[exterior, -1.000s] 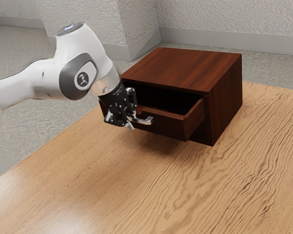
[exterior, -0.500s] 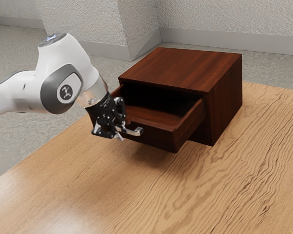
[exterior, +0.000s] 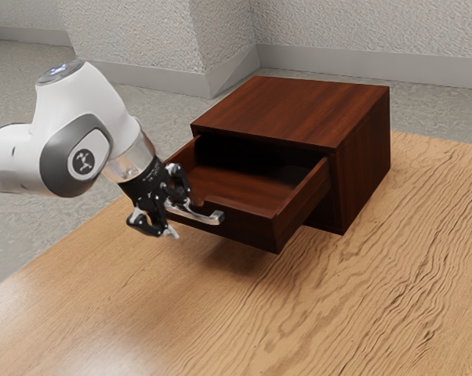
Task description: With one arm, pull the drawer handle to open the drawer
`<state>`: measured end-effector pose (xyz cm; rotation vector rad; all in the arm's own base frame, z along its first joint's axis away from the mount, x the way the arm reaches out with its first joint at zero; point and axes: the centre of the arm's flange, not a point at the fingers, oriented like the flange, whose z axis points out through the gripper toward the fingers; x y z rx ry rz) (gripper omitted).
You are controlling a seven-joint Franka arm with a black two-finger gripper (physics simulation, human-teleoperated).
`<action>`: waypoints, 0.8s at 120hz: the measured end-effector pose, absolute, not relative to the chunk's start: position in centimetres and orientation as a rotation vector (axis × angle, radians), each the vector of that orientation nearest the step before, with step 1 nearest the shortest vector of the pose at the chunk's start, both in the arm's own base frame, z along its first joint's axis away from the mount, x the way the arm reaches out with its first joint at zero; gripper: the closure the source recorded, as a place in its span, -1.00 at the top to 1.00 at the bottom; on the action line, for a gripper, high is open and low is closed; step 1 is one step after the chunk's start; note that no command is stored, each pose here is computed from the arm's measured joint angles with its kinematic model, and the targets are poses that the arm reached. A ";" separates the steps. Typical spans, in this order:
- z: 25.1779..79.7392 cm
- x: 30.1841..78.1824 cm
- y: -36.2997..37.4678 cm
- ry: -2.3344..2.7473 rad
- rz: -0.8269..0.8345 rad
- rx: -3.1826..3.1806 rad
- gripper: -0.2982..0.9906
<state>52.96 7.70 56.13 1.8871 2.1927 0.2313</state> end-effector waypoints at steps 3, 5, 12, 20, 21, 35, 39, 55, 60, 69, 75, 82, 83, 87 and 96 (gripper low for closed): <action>56.5 52.9 7.8 2.189 0.245 1.884 0.03; 56.8 52.8 7.9 2.185 0.257 1.883 0.07; 58.0 52.6 7.7 2.167 0.301 1.888 0.18; 59.7 52.1 7.1 2.138 0.347 1.896 0.28; 60.1 52.1 7.0 2.131 0.354 1.897 0.29; 71.0 51.7 4.0 2.002 0.474 1.905 0.40; 74.0 51.0 3.5 1.984 0.487 1.908 0.42; 76.8 47.9 4.1 2.042 0.398 1.966 0.48; 76.6 47.1 4.0 2.063 0.356 1.995 0.49; 75.5 46.4 4.0 2.097 0.271 2.033 0.51; 74.9 46.2 3.8 2.112 0.224 2.045 0.51; 74.0 45.7 3.4 2.128 0.177 2.058 0.52; 74.0 45.5 3.2 2.127 0.173 2.061 0.52; 73.9 45.1 2.3 2.117 0.158 2.080 0.52; 72.5 44.8 1.7 2.133 0.106 2.104 0.53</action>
